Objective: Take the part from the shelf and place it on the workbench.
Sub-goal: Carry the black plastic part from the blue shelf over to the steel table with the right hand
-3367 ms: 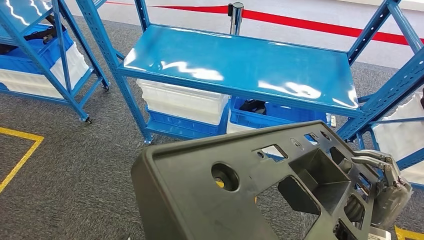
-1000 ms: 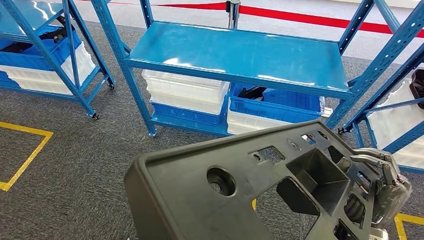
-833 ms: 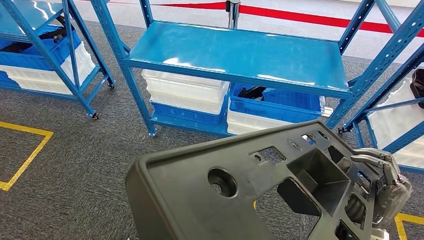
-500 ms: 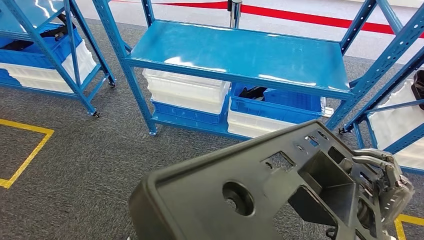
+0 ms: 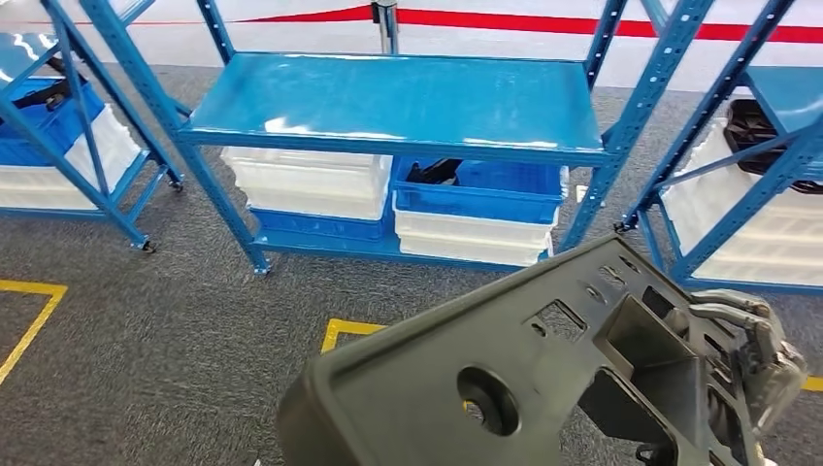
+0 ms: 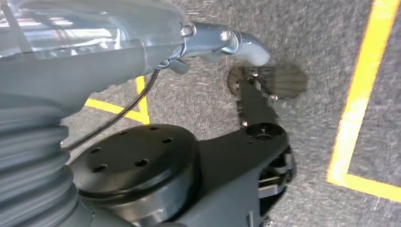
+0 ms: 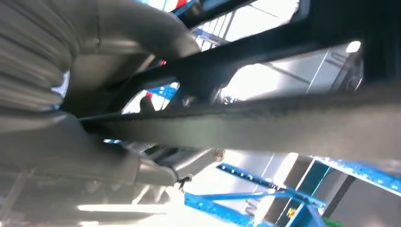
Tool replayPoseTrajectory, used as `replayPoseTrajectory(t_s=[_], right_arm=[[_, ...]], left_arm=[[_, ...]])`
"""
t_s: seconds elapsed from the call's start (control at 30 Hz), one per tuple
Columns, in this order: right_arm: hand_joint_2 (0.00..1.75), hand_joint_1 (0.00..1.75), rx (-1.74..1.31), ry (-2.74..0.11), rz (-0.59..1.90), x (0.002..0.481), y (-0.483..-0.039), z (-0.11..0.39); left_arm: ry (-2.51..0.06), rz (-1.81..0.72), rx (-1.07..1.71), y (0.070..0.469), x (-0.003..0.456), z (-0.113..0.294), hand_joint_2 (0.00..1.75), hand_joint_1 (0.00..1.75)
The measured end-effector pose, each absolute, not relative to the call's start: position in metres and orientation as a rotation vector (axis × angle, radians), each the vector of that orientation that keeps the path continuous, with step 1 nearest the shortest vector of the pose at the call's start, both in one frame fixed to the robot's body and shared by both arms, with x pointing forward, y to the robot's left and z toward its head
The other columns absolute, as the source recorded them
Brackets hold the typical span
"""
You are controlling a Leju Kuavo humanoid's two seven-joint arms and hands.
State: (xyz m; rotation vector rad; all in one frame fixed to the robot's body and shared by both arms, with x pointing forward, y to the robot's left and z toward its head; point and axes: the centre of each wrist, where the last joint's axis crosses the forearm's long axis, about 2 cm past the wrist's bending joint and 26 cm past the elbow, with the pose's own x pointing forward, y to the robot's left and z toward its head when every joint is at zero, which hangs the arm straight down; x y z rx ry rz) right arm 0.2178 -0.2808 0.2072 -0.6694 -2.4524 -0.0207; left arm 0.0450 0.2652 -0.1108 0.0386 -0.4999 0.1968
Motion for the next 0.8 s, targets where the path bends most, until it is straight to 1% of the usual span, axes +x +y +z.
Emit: replayPoseTrajectory(t_s=[0.8], right_arm=[[1.75,1.1,-0.671,-2.448,-0.024,0.2155,-0.2809,0.2048]], left_arm=[[-0.486,0.205,0.043,0.2634,0.0435,-0.1108,1.75,0.0]])
